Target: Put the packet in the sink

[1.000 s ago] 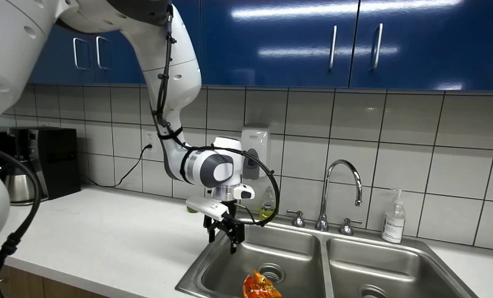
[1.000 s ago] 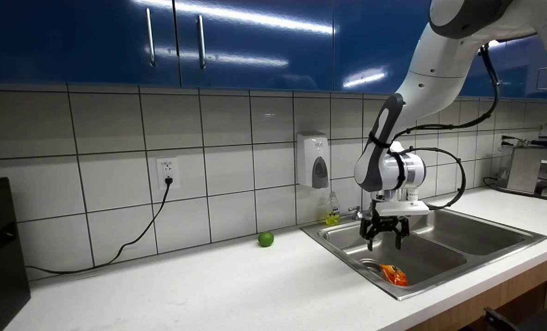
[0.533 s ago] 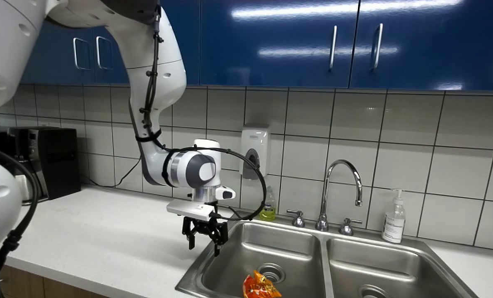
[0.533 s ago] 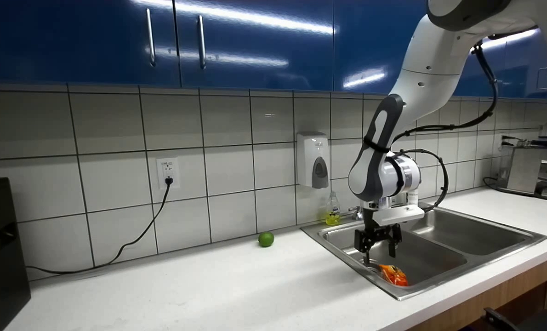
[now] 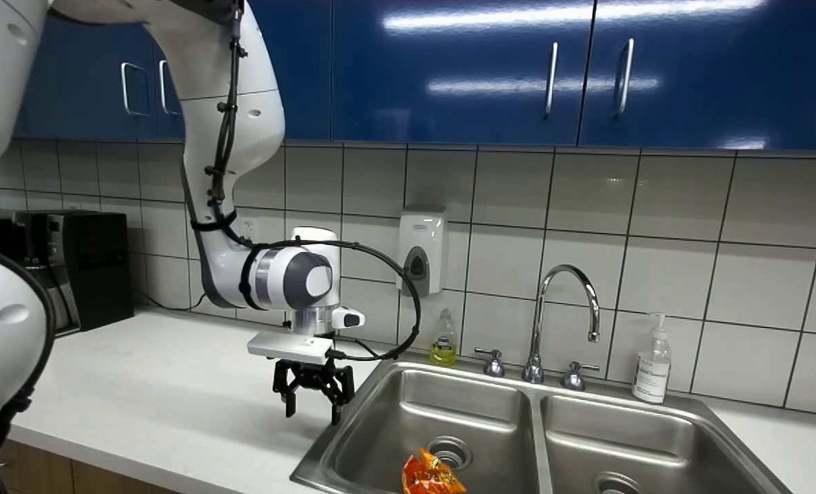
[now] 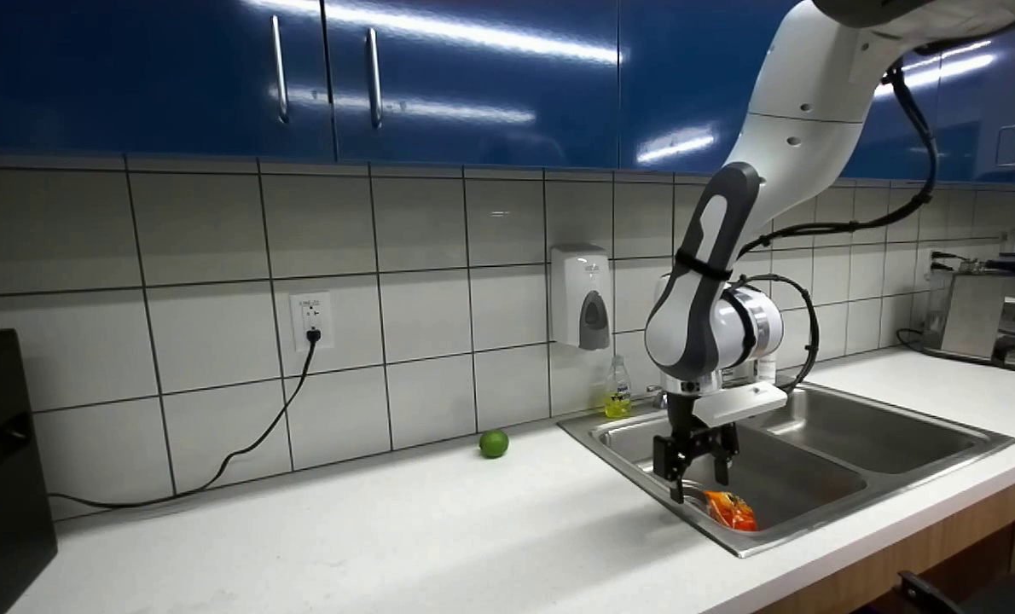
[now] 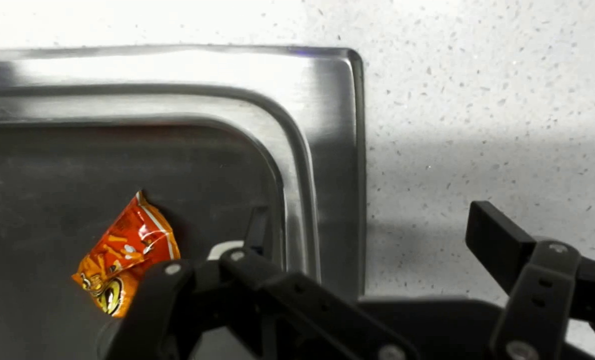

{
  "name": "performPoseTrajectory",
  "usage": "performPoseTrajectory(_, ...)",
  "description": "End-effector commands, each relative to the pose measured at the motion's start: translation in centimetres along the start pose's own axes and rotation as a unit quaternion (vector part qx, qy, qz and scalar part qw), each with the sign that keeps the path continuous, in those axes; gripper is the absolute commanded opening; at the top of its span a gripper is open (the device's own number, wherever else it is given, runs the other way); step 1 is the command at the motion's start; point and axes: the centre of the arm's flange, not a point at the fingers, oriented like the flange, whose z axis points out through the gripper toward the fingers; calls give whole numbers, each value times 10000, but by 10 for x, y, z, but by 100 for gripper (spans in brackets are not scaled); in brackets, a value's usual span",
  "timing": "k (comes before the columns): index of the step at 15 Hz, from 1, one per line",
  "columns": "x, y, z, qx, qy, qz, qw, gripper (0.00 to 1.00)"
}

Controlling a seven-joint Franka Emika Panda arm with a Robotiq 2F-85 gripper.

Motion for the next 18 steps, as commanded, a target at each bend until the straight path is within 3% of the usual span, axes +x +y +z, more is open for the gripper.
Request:
performPoseTrajectory(1,-24,-8,-27,113,297,-236,9992,100)
performPoseTrajectory(14,-57,-13,-59,201,664,-264,9972,100)
performPoseTrajectory(18,-47,-18,-52,162,556,-220,9981,100)
